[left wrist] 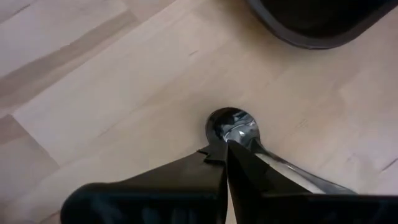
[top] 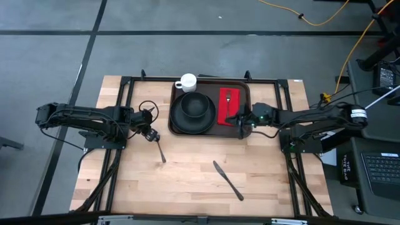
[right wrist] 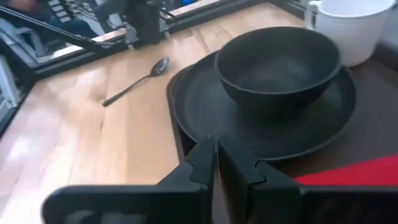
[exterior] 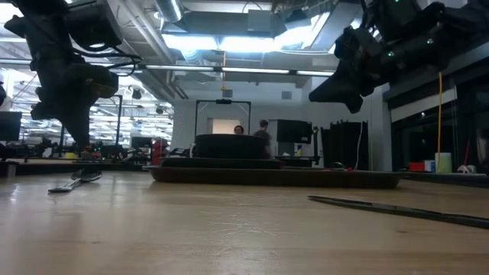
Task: Set up tray
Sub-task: Put the black spoon to the left of the black fork on the red napkin on the brown serving tray
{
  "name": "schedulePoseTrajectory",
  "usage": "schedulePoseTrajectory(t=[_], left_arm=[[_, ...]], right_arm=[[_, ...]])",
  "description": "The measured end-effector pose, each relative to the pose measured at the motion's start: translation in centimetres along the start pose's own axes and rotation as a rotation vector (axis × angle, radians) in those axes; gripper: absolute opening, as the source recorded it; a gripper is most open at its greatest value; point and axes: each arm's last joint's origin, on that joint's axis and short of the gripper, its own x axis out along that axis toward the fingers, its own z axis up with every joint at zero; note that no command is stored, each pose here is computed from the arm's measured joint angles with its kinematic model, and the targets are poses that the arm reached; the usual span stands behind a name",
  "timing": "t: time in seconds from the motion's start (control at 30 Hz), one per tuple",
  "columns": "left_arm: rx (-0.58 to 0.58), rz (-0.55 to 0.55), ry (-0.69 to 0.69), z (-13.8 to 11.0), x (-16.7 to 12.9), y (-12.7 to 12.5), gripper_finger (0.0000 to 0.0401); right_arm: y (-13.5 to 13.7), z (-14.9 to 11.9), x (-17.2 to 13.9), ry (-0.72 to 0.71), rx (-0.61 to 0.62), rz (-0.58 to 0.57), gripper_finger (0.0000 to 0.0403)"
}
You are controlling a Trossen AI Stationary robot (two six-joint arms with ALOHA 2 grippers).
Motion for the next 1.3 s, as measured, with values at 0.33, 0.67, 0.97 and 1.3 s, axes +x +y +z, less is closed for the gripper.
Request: schedulePoseTrajectory(t=[0.33,0.67,0.97,1.3], left_arm=[[0.023,0.020,-0.015,0.0,0.0,0.1,0.0009],[0.040,0.030,-0.024,0.0,0.0,0.1,0.0087],[0.037,0.023,0.049,-0.8,1.0,0.8,0.0129],[0.015,-0.046,0.022,-0.3,1.6,0.9,0.0120]], right_arm=[[0.1,-0.1,0.3,0.002,-0.002,0.027,0.0026],[0.1,-0.1,0.3,0.003,-0.003,0.033,0.0026],[0.1,-0.1,0.3,0.003,-0.003,0.034,0.0026],[0.1,0.0,0.3,-0.002,-0.003,0.035,0.0026]])
